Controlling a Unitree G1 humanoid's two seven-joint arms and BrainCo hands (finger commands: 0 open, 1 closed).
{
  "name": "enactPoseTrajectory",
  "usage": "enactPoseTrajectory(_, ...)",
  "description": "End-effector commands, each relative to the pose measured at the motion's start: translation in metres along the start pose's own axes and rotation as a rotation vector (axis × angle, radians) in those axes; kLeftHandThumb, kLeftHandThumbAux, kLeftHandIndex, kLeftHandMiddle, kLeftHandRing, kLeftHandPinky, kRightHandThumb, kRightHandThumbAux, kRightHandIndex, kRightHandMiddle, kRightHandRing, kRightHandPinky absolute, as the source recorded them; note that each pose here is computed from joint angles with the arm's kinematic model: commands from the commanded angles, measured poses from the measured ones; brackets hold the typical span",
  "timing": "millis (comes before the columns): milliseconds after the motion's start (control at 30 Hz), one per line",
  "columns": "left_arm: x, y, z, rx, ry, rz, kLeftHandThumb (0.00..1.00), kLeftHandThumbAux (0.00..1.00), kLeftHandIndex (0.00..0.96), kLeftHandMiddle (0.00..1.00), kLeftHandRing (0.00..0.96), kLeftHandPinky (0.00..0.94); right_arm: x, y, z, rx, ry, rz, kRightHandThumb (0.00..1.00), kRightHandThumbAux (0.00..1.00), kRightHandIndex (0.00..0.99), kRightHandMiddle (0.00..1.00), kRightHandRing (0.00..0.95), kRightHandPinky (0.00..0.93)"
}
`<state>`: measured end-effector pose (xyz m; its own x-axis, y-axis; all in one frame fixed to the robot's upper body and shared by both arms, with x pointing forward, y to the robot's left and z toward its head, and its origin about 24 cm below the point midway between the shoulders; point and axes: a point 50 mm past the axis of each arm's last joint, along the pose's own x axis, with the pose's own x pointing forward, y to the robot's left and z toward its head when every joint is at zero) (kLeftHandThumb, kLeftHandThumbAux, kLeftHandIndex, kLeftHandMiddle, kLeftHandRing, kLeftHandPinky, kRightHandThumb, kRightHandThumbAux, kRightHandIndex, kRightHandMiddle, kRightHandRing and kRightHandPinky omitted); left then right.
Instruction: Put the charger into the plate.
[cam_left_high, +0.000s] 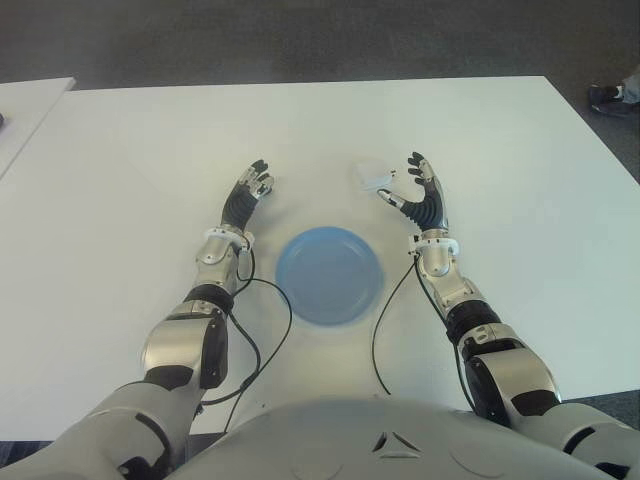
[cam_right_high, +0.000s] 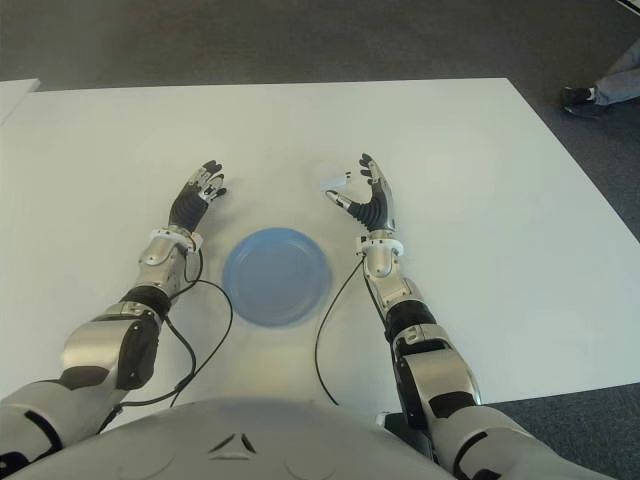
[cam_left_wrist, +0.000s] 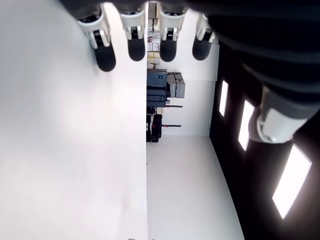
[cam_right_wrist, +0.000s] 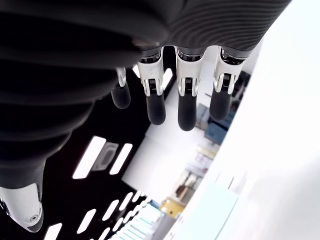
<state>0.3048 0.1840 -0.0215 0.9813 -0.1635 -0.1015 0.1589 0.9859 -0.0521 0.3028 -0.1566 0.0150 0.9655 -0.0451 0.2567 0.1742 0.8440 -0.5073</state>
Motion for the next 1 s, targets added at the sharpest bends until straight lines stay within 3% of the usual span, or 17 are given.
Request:
enactPoseTrajectory(33,-0.012,-0.006,-0.023,-0.022,0.103,-0.017,0.102,0.49,0.0,0.0,0.023,0.117,-0.007,0.003,0.001,-0.019,-0.03,0.016,0.307,0.587,0.062,0.138,0.139,0.141)
enactPoseTrajectory(667,-0.013,-0.01,-0.025,0.008,0.106,-0.034,0.08,0.472,0.0,0.0,0.044,0.13,-0.008,0.0,0.007,-0.057,-0.091,0.009,0.231,0.582,0.032,0.094,0.091,0.115)
enactPoseTrajectory(1000,-0.014,-0.011,-0.025,0.005,0.105,-0.035,0.083,0.467,0.0,0.004,0.046,0.131,0.002,0.003,0.015,-0.171,-0.149,0.017,0.177,0.559,0.019,0.063,0.065,0.09)
